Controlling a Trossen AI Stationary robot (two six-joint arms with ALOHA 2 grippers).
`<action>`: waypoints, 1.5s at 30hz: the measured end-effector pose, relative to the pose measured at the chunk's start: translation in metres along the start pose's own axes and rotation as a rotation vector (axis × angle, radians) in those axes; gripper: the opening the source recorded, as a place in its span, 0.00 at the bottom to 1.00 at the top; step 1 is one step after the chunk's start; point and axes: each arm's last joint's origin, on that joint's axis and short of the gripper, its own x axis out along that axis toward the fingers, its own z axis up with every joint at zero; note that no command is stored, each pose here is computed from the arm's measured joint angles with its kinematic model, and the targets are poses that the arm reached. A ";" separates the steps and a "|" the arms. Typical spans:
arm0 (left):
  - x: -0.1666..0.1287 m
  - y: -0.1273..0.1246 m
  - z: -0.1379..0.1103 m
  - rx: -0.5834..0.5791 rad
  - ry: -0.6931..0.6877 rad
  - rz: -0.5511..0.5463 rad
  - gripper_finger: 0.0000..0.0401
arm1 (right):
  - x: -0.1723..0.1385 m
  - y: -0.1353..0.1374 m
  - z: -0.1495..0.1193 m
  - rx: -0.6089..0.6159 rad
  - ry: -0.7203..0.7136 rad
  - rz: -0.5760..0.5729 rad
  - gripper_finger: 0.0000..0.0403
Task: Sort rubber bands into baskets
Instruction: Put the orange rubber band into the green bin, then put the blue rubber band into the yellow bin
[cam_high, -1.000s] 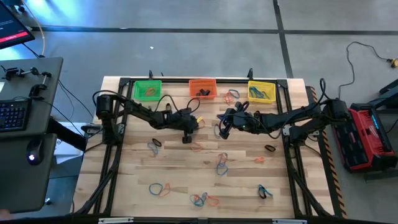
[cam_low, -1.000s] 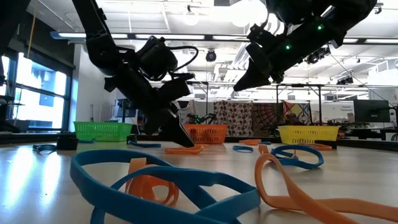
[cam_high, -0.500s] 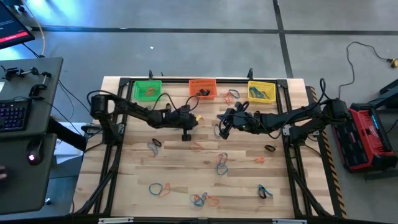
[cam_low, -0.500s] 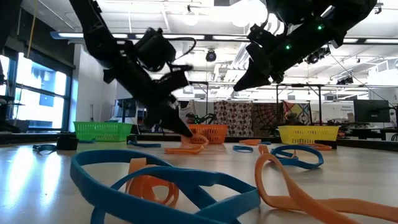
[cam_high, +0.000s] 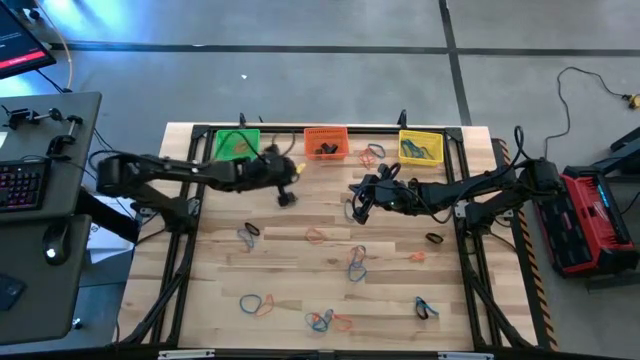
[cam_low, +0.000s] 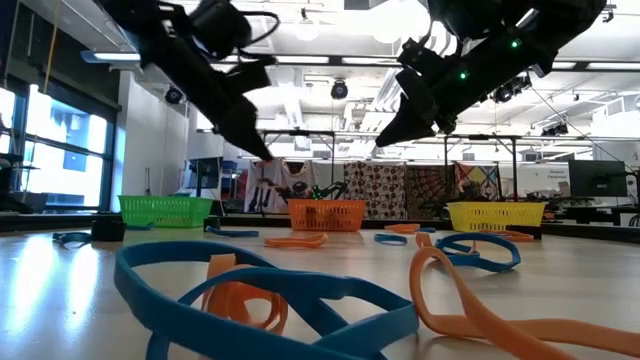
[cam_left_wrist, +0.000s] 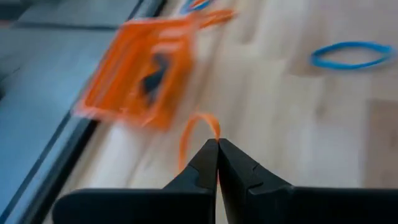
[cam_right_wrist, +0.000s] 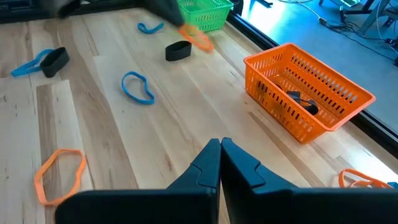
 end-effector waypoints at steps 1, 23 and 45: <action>-0.005 0.006 -0.001 -0.021 0.020 0.035 0.00 | 0.000 0.000 0.000 0.000 0.000 0.002 0.00; -0.016 0.123 -0.073 -0.406 0.487 0.443 0.00 | 0.000 0.000 0.000 0.003 0.000 0.005 0.00; 0.004 0.132 -0.089 -0.359 0.572 0.395 0.20 | 0.000 0.000 0.000 0.000 0.000 0.004 0.00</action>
